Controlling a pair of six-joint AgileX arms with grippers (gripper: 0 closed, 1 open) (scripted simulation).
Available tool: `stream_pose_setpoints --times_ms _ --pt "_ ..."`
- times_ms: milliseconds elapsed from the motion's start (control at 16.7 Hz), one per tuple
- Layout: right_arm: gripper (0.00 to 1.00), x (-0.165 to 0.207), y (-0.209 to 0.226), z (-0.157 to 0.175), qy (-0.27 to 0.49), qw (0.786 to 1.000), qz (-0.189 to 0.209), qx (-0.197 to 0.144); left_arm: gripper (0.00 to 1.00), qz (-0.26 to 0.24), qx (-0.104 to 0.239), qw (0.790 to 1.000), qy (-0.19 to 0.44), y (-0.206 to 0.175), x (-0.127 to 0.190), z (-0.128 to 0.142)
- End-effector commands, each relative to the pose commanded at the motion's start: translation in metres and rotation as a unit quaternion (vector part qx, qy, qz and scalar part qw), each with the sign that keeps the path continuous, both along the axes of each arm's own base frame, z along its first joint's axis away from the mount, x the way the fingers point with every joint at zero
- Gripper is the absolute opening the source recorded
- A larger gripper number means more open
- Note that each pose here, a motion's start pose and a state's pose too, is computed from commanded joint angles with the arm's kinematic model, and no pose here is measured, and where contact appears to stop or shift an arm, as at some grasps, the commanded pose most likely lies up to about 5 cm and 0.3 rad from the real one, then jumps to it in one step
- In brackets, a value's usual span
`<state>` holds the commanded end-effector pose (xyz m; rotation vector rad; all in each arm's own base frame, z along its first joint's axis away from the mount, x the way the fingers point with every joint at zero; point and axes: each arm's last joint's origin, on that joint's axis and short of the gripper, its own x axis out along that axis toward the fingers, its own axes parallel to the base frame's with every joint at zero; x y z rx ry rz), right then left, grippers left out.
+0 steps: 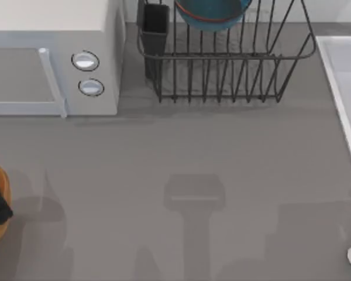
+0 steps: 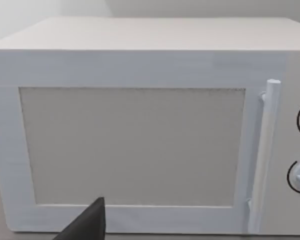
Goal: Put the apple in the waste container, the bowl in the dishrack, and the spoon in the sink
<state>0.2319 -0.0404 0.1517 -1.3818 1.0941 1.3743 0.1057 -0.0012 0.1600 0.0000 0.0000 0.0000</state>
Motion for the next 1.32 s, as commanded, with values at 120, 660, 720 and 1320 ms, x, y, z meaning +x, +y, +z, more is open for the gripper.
stream_pose_setpoints --times_ms 120,660,720,1320 --pt "1.0 0.0 0.0 -0.019 0.0 1.0 0.0 0.0 1.0 0.0 0.0 1.0 0.0 0.0 0.0 0.0" --pt "1.0 -0.005 0.0 -0.059 0.0 1.0 0.0 0.0 1.0 0.0 0.0 1.0 0.0 0.0 0.0 0.0" --pt "1.0 -0.005 0.0 -0.059 0.0 1.0 0.0 0.0 1.0 0.0 0.0 1.0 0.0 0.0 0.0 0.0" --pt "0.25 -0.005 0.0 -0.059 0.0 1.0 0.0 0.0 1.0 0.0 0.0 1.0 0.0 0.0 0.0 0.0"
